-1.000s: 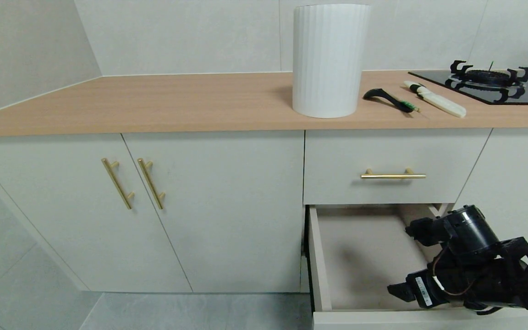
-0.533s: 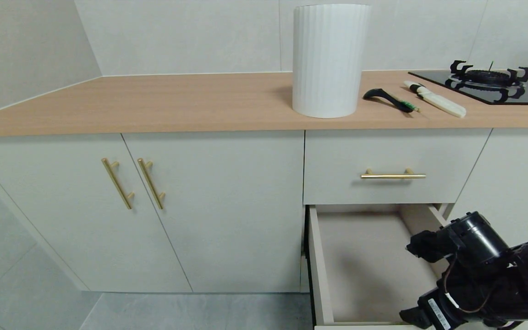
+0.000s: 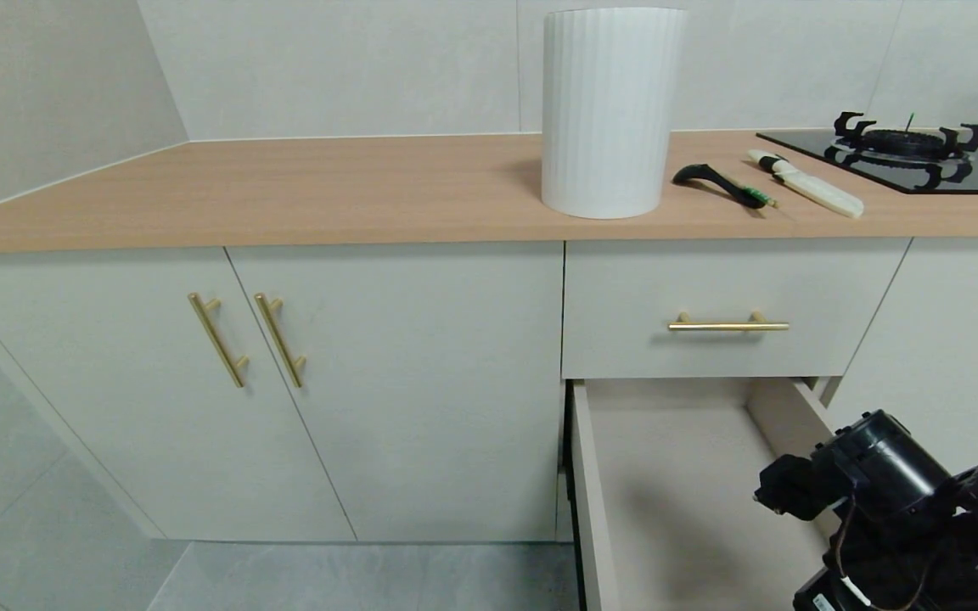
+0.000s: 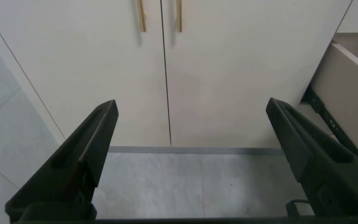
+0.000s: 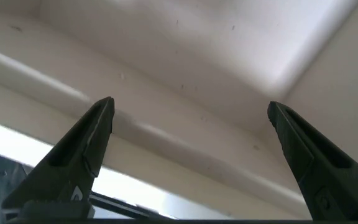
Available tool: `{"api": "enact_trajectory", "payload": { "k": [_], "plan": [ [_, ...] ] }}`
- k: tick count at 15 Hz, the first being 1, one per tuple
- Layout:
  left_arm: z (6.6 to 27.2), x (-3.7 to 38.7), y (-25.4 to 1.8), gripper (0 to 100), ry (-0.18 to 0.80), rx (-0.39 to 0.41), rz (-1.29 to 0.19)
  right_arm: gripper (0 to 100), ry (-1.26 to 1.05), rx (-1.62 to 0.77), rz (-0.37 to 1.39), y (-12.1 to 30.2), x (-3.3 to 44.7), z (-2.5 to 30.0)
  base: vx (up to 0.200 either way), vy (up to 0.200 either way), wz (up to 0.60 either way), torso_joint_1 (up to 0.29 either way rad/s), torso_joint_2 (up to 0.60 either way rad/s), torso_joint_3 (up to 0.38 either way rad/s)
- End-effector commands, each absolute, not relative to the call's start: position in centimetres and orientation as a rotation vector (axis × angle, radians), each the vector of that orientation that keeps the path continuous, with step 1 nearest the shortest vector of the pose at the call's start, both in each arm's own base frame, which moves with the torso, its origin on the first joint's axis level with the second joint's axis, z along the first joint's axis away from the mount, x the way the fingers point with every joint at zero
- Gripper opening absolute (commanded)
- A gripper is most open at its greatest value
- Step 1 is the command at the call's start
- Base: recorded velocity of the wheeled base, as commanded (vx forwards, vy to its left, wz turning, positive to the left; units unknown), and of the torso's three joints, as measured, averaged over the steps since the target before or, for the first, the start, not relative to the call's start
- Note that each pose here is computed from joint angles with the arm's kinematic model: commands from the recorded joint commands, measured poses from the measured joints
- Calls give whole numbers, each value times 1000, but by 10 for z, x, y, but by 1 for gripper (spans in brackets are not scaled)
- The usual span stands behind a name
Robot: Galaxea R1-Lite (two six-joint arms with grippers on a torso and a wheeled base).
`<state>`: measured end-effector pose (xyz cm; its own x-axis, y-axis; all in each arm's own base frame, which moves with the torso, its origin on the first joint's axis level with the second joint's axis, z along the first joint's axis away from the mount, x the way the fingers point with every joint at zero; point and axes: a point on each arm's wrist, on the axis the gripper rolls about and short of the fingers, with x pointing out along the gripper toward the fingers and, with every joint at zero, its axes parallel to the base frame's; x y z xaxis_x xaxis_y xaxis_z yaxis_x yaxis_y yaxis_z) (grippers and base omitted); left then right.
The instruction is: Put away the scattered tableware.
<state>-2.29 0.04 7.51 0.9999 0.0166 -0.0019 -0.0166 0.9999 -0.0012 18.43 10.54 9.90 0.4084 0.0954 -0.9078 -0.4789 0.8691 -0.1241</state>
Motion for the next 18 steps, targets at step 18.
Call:
{"api": "enact_trajectory", "payload": {
  "k": [18],
  "plan": [
    [75,-23,0,100,3,-2,17,100,793,-61,165,101,230,136,0,0,0,0,0,0]
  ]
}}
